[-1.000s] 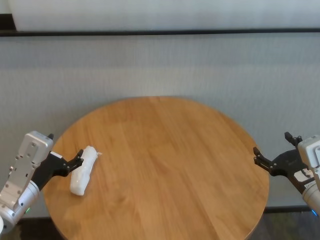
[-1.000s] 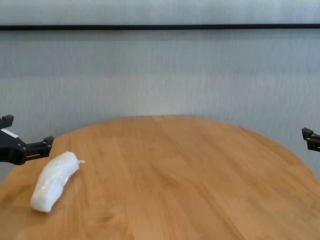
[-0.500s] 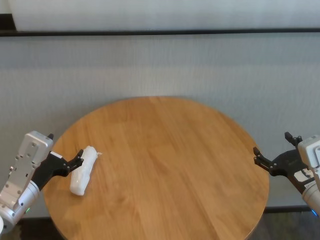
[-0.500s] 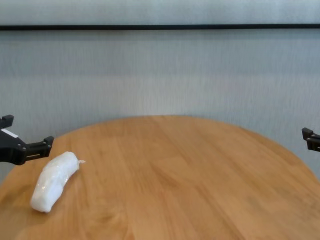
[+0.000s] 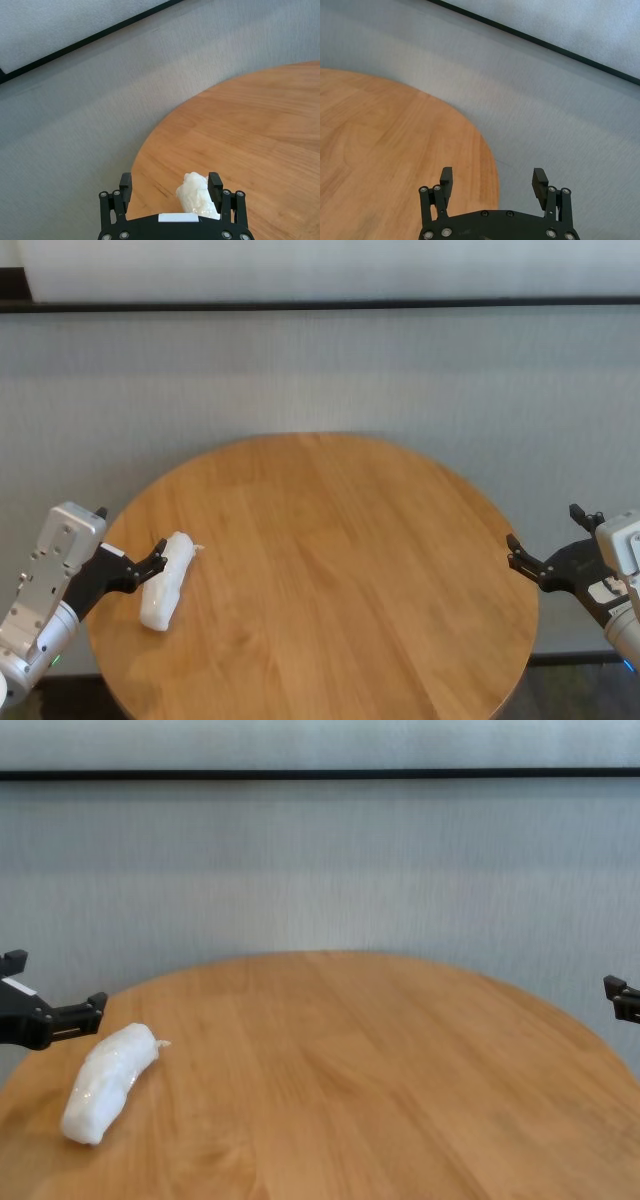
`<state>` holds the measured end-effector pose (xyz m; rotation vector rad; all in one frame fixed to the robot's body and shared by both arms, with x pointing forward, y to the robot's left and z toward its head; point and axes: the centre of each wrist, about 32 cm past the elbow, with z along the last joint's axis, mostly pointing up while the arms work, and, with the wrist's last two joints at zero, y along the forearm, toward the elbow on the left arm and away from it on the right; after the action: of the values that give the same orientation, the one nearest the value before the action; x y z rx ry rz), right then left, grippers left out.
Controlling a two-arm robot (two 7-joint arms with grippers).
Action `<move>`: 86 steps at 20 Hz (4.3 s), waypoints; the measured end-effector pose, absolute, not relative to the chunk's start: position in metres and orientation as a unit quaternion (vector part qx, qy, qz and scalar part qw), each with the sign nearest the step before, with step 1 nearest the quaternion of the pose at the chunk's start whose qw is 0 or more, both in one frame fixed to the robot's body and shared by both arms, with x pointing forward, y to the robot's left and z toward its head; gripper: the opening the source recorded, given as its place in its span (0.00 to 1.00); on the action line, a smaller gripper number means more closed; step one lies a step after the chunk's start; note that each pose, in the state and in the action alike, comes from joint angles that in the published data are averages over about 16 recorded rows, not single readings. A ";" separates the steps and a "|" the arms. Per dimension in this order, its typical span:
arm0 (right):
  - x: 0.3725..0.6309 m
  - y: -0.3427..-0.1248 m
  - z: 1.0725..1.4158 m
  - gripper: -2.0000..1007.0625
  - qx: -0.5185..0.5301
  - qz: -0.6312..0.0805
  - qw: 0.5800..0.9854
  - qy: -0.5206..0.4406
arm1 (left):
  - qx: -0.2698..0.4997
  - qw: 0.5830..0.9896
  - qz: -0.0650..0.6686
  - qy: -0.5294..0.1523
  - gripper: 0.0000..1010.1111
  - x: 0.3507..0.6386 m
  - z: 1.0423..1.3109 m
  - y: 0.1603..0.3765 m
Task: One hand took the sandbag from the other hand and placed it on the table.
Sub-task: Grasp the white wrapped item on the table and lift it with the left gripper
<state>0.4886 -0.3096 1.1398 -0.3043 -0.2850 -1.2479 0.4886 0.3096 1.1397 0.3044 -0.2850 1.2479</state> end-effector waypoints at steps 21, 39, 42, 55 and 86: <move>0.489 -0.310 1.140 0.99 -0.141 -0.580 0.791 -0.132 | 0.155 0.797 0.571 -0.120 0.99 0.490 1.147 0.311; 0.489 -0.310 1.140 0.99 -0.141 -0.580 0.791 -0.132 | 0.237 0.814 0.530 -0.013 0.99 0.532 1.191 0.311; 0.489 -0.310 1.140 0.99 -0.141 -0.580 0.791 -0.132 | 0.245 0.814 0.527 0.000 0.99 0.540 1.195 0.309; 0.489 -0.310 1.140 0.99 -0.141 -0.580 0.791 -0.132 | 0.277 0.810 0.516 0.027 0.99 0.555 1.191 0.303; 0.489 -0.310 1.140 0.99 -0.141 -0.580 0.791 -0.132 | 0.303 0.805 0.505 0.065 0.99 0.565 1.163 0.303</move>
<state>0.4886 -0.3096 1.1398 -0.3043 -0.2850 -1.2479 0.5652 0.3027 1.1632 0.6492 0.1381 1.0813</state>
